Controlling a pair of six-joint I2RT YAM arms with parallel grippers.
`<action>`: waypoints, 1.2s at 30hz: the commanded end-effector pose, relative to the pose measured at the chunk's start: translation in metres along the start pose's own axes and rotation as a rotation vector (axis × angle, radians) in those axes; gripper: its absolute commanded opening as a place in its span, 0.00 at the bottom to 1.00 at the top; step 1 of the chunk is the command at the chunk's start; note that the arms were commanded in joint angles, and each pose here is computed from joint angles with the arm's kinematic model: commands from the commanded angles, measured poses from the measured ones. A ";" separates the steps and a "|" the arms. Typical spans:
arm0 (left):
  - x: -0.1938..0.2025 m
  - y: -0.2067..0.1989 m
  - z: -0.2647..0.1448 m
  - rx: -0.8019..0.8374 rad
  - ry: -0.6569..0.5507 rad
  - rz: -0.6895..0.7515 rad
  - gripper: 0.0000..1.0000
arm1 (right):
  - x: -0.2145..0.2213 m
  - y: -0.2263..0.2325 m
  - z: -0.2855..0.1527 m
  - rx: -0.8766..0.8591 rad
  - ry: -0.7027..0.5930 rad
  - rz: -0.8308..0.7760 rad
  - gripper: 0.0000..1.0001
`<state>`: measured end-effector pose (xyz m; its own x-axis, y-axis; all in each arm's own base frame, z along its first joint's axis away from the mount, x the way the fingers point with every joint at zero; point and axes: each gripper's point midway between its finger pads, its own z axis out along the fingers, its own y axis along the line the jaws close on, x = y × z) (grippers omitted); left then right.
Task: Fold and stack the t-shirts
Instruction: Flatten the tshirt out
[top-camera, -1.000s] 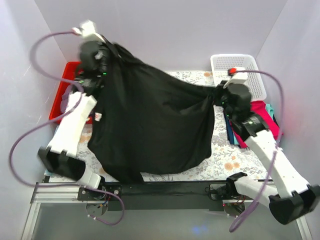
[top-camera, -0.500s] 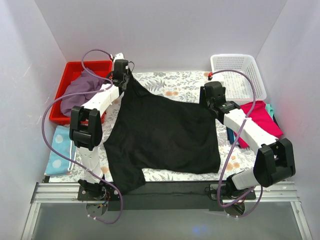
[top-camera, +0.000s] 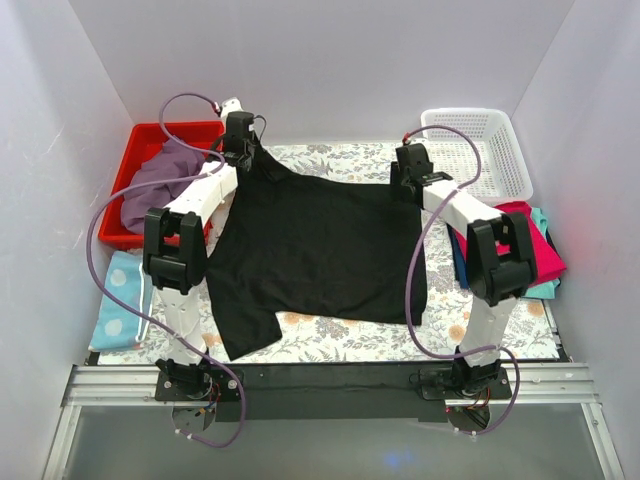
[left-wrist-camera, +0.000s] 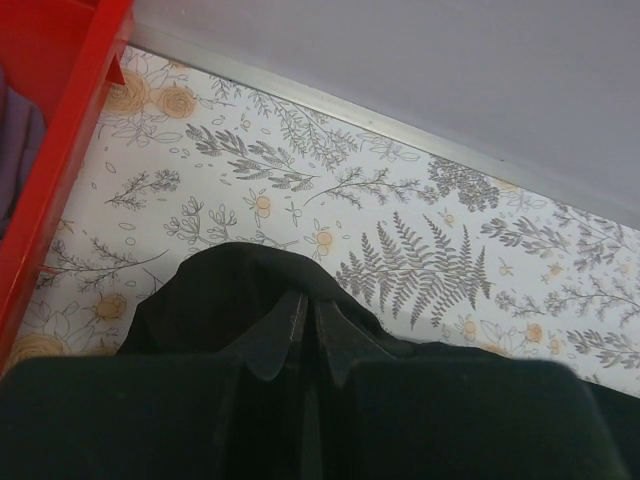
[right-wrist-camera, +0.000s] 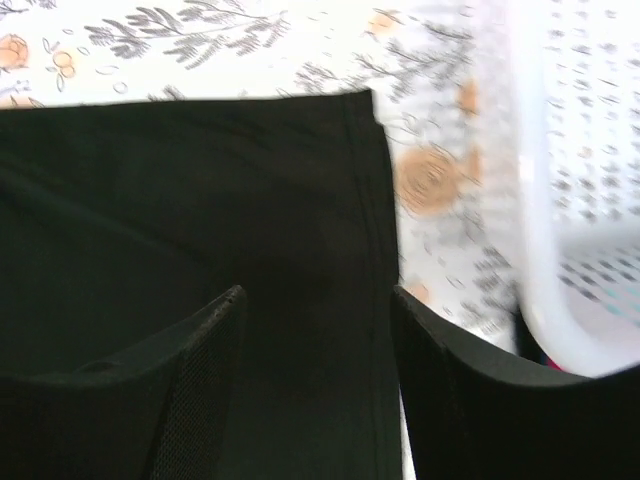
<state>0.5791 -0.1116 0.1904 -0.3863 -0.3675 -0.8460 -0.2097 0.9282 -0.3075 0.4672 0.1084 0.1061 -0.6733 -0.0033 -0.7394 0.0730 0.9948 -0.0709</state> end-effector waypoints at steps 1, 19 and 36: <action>0.012 0.018 0.019 -0.068 0.042 0.010 0.00 | -0.012 0.029 0.020 -0.094 0.036 0.007 0.64; -0.012 0.024 0.084 -0.028 0.033 -0.061 0.00 | 0.062 0.052 0.066 -0.142 0.285 -0.020 0.60; 0.006 0.024 0.078 0.018 0.117 -0.072 0.00 | -0.047 0.046 0.072 -0.019 0.070 0.024 0.58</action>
<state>0.6466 -0.0878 0.1291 -0.4730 -0.4293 -0.7694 -0.2392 0.9031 -0.3568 0.5228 0.1525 0.0643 -0.7810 0.0168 -0.6243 0.0253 0.9997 -0.0047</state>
